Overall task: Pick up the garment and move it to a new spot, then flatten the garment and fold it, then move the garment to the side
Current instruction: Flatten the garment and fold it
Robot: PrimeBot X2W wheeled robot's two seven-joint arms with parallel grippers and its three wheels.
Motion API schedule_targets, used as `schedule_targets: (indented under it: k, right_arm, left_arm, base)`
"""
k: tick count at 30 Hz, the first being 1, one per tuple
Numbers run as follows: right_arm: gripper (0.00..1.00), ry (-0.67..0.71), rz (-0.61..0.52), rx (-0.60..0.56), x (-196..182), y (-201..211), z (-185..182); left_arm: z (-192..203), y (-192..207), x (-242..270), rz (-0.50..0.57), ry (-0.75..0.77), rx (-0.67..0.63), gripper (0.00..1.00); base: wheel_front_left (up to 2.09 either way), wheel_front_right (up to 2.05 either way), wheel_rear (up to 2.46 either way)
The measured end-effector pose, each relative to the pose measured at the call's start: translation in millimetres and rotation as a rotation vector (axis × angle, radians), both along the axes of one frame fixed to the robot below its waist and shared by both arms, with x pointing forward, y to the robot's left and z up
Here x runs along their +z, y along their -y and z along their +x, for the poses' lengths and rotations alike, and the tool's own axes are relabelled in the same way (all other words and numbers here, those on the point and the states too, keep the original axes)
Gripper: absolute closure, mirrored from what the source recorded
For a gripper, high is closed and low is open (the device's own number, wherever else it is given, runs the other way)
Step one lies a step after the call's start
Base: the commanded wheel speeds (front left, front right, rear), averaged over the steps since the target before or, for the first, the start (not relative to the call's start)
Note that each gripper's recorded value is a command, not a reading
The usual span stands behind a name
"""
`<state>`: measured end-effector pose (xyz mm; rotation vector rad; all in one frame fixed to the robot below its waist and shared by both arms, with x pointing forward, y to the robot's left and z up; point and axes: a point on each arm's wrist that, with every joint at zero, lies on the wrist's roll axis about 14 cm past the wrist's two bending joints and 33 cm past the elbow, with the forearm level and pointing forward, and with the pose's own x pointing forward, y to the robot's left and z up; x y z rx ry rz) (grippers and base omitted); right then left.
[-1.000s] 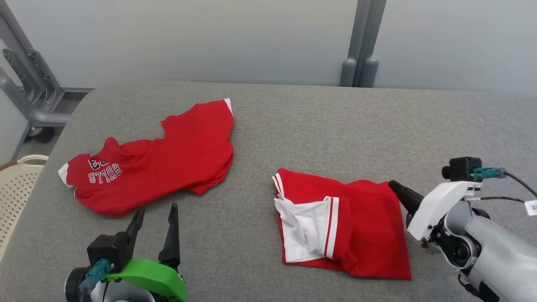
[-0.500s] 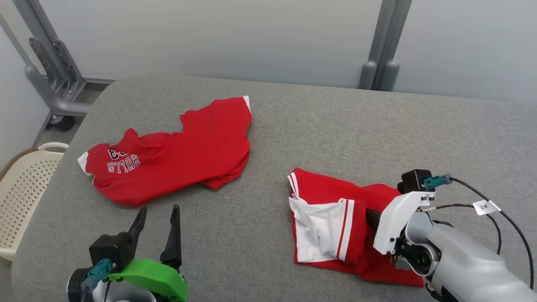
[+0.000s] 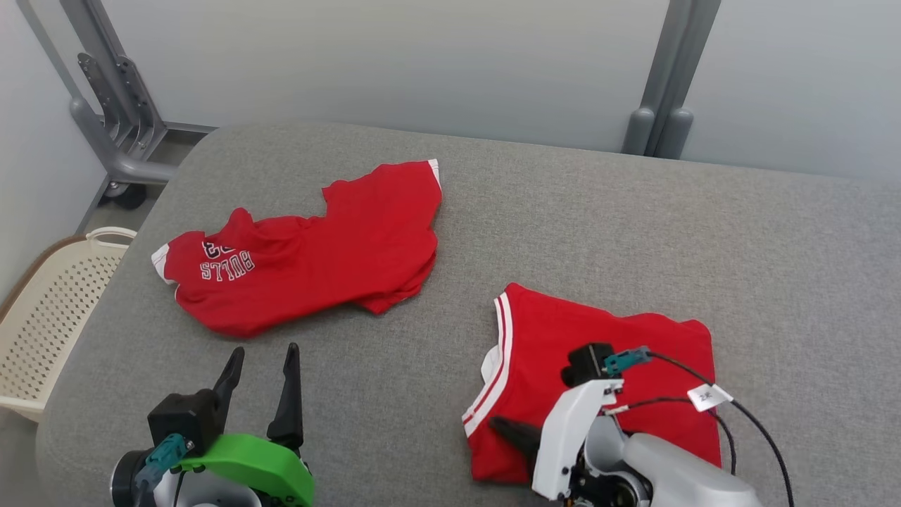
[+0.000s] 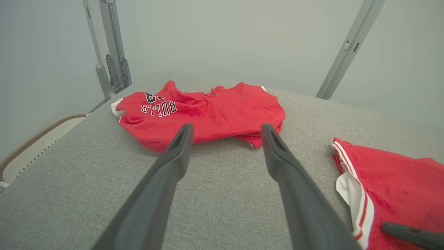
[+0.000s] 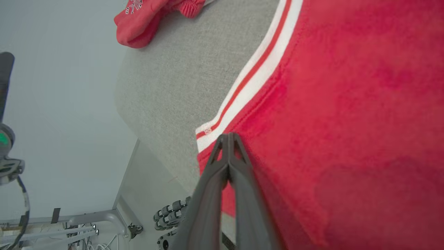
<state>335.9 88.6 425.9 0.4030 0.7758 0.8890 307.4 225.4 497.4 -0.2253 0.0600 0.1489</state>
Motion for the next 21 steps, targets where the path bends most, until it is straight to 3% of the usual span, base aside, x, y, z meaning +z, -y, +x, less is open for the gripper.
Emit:
schedule_targets:
  k: [3, 11, 20, 21]
  right_arm:
    - [1.00, -0.018, 0.012, 0.039, 1, -9, -12]
    - [1.00, 0.017, 0.037, 0.011, 12, 1, -1]
    - [1.00, 0.142, 0.067, -0.139, 40, 48, 43]
    - [0.68, 0.154, 0.062, -0.150, 42, 54, 46]
  left_arm:
    - [1, 1, -1, -0.001, -0.003, -0.003, 0.00]
    - [6, 6, -1, -0.001, -0.003, -0.022, 0.00]
    - [13, 16, 1, -0.001, 0.005, -0.054, 0.00]
    - [14, 18, 1, -0.001, 0.006, -0.059, 0.00]
  base:
    - [0.00, 0.00, 0.00]
    - [0.00, 0.00, 0.00]
    - [0.00, 0.00, 0.00]
    - [0.00, 0.00, 0.00]
